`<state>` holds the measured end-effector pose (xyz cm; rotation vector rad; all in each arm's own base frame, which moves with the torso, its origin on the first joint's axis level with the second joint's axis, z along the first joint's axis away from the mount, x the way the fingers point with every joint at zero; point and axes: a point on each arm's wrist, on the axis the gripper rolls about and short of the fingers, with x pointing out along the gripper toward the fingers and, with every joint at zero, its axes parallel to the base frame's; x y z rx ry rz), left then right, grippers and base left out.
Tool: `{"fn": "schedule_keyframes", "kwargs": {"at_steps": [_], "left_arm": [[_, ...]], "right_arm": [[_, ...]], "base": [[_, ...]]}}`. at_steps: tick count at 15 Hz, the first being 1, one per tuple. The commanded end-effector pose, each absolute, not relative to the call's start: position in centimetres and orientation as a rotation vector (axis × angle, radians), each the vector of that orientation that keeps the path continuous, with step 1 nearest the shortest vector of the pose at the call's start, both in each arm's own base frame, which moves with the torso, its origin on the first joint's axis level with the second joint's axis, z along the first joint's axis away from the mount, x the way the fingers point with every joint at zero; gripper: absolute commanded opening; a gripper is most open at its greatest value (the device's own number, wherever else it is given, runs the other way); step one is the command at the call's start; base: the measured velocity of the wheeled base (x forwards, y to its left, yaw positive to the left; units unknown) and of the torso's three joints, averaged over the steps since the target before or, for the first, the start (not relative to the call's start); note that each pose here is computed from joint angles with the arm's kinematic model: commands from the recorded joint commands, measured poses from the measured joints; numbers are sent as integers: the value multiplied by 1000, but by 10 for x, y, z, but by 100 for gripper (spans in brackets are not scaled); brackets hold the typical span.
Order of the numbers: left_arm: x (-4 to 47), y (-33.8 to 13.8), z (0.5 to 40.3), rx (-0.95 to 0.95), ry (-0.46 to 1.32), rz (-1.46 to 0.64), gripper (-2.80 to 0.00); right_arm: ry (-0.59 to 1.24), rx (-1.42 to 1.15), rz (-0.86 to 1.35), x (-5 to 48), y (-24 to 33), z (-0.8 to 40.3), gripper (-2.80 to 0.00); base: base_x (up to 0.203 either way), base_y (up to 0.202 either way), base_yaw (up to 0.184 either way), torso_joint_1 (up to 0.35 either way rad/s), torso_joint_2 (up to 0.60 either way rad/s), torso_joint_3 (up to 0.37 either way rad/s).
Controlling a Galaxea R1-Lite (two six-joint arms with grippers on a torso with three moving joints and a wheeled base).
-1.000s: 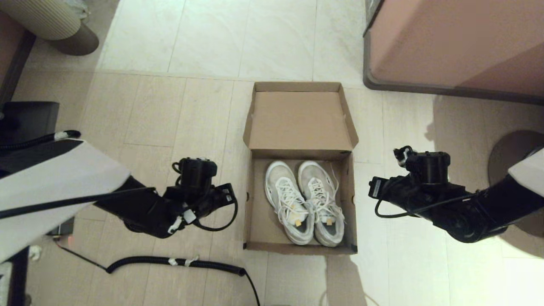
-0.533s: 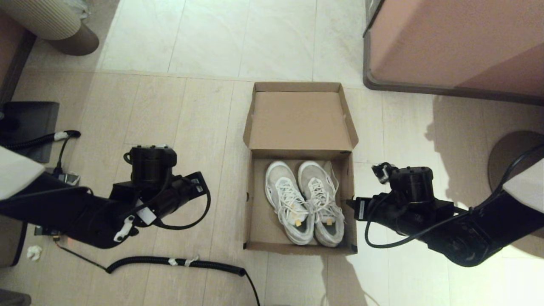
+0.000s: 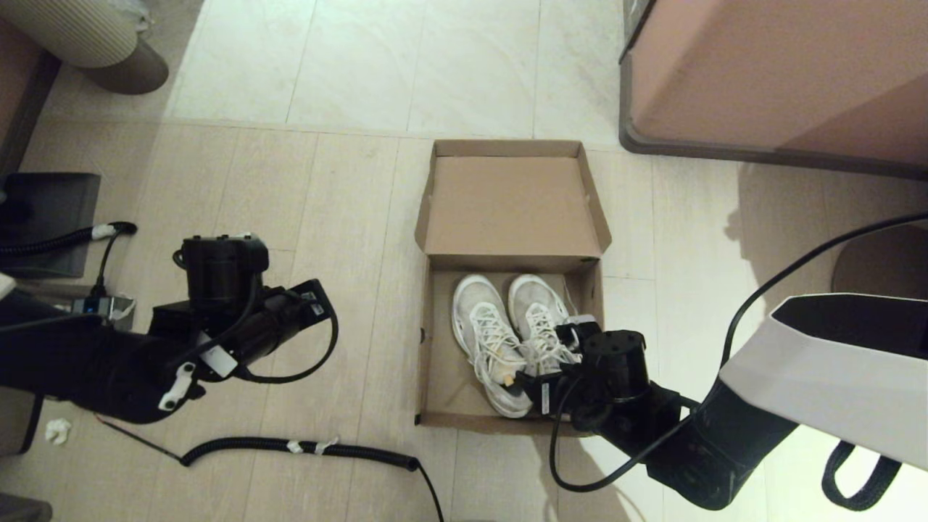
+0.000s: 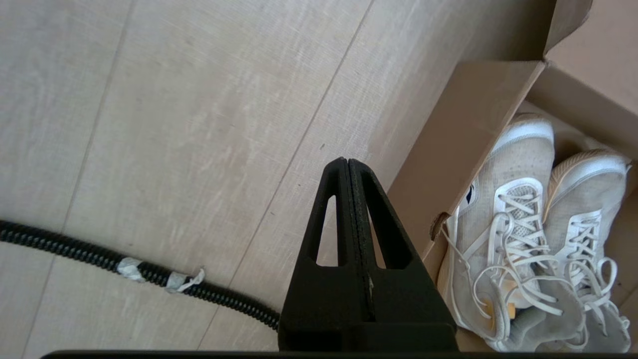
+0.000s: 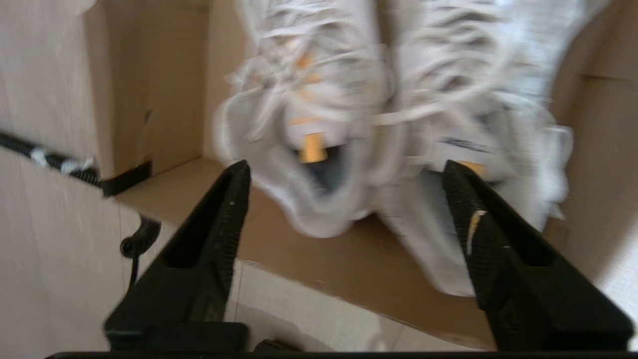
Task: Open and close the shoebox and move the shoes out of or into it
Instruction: Put the shoes out of the shoe box
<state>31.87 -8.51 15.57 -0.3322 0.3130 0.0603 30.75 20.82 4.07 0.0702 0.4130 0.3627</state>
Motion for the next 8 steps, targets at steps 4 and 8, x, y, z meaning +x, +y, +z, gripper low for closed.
{"fn": "schedule_keyframes", "kwargs": {"at_steps": [4,8], "left_arm": [[304,-65,170,-358,268,94,-280],[301,-59,176,-365,246,106,-280]], "right_arm": [[400,-18,302,324,225,14,0],[415,-44,279,341,224,-7,0]], "base": [[0,0,0,0,0,0],[0,0,0,0,0,0]]}}
